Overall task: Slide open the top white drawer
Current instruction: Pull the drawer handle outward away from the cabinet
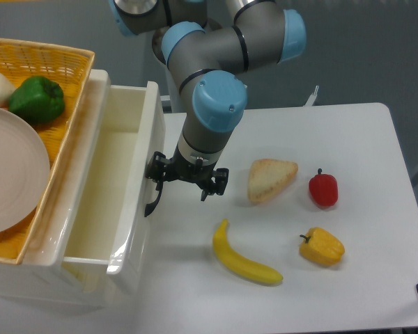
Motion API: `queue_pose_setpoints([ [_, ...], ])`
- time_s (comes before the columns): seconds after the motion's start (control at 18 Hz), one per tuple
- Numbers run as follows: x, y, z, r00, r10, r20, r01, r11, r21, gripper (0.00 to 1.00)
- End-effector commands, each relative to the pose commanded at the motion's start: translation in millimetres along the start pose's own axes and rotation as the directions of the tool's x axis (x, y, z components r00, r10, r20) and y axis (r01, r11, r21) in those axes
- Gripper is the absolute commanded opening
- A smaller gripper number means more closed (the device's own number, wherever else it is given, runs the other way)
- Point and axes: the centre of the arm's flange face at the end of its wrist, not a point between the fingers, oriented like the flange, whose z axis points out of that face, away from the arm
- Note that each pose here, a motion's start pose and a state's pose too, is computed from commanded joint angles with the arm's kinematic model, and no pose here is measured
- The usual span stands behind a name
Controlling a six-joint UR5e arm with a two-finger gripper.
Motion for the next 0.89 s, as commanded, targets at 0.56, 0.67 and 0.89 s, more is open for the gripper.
queue_pose_setpoints([
  [0.56, -20, 2, -12, 1.000, -0.008, 0.014, 0.007, 1.000, 0.012, 1.00],
  [0.67, -22, 2, -15, 1.000, -0.010, 0.015, 0.010, 1.000, 0.015, 1.00],
  [0.89, -27, 2, -16, 1.000, -0.015, 0.016, 0.015, 1.000, 0.018, 1.00],
])
